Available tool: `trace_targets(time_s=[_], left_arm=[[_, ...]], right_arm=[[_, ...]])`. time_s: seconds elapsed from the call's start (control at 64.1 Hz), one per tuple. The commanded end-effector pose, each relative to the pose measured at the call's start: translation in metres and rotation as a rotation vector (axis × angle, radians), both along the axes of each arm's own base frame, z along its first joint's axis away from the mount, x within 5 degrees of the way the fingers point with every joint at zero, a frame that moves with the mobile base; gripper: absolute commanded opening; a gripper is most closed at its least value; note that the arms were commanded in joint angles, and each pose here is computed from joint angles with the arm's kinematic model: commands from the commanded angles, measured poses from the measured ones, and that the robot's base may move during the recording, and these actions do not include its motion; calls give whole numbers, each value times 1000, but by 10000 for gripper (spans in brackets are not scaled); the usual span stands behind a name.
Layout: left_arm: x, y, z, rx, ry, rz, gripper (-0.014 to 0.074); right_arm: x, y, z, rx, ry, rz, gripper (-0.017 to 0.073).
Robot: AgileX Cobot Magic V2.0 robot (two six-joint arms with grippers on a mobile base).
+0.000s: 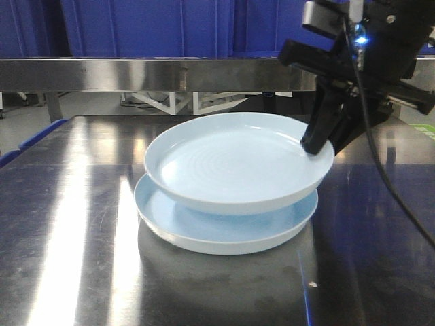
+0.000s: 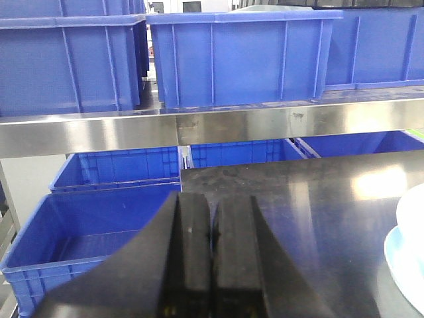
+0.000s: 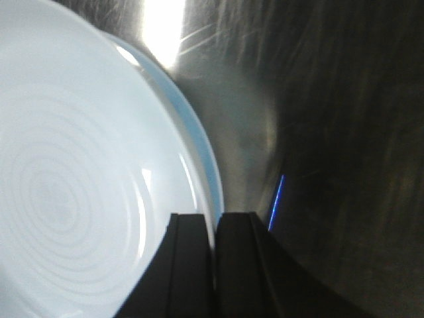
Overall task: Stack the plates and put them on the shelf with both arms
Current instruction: 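Lift the plate with the right gripper and carry it over the centre plate, then lower the held plate onto the centre plate with the right gripper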
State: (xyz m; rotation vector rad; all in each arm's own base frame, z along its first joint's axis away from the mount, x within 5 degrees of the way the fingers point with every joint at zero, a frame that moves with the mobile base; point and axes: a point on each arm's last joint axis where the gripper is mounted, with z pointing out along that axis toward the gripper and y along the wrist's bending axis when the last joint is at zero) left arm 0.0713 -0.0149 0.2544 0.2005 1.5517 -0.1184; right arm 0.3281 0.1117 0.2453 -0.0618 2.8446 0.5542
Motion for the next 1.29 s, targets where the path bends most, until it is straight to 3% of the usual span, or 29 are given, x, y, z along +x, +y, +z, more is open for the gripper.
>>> trace_targets(time_s=[0.0, 0.343, 0.639, 1.06, 1.278], left_arm=[[0, 2, 17, -22, -98, 20, 81], [0, 2, 17, -22, -98, 20, 81], [0, 2, 17, -22, -98, 20, 81], [0, 2, 17, -22, -98, 20, 81], [0, 2, 17, -22, -98, 20, 81]], right_arm=[[2, 5, 22, 47, -82, -12, 38], [5, 14, 4, 31, -32, 12, 44], [5, 14, 3, 25, -30, 15, 254], [-1, 11, -9, -1, 4, 20, 376], [-4, 9, -18, -6, 18, 0, 377]])
